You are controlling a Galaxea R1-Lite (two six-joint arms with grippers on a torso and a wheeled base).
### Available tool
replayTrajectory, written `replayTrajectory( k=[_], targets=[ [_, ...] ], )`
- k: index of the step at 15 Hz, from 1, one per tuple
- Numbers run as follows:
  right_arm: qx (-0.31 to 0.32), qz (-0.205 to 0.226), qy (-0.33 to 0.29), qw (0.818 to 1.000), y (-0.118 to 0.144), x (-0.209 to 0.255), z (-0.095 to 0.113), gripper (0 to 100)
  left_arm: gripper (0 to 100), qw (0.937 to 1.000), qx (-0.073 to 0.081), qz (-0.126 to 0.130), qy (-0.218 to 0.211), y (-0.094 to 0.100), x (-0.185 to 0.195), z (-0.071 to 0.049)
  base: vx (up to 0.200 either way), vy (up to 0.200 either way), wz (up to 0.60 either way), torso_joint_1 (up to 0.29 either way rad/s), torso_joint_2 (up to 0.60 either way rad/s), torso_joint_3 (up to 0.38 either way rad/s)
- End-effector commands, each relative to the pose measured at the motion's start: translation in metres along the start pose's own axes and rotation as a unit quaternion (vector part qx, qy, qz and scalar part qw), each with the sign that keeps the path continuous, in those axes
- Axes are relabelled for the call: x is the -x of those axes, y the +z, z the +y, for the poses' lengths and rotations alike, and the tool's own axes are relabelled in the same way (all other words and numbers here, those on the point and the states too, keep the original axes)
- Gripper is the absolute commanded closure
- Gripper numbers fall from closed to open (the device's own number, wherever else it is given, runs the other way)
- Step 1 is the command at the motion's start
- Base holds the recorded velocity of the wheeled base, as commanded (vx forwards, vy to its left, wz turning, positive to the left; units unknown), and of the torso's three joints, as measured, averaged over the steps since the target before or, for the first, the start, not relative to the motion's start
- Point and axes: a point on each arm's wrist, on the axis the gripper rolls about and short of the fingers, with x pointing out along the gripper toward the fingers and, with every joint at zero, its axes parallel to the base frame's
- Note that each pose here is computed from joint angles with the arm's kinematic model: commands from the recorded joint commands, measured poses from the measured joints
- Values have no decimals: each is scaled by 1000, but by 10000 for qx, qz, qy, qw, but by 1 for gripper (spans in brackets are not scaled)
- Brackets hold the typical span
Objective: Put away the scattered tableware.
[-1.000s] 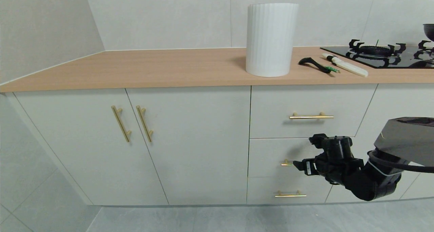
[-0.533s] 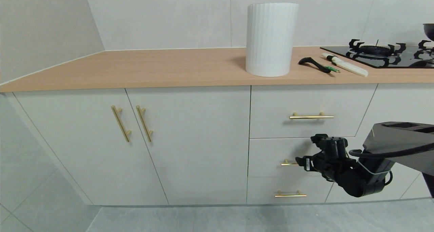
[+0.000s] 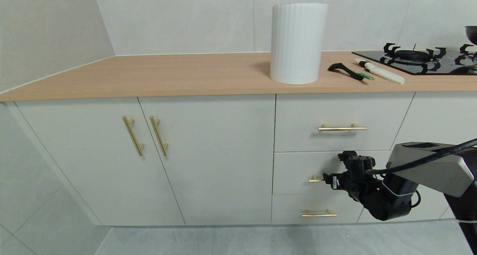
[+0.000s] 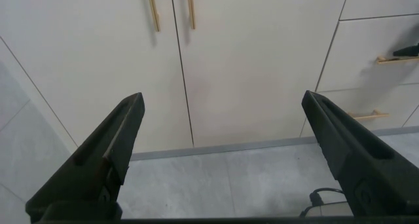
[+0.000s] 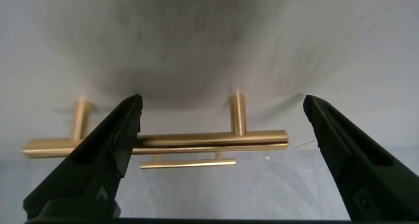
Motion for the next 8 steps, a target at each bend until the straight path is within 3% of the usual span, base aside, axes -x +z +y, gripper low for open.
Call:
replayTrajectory(
  k=[1, 8],
  targets=[
    [26, 99, -14, 9999, -9, -3, 0, 0, 0, 10000, -1, 5, 1, 0, 0, 0, 0, 0, 0, 0, 0, 0],
    [73, 234, -11, 9997, -13, 1, -1, 0, 0, 10000, -1, 5, 1, 0, 0, 0, 0, 0, 0, 0, 0, 0]
  ],
)
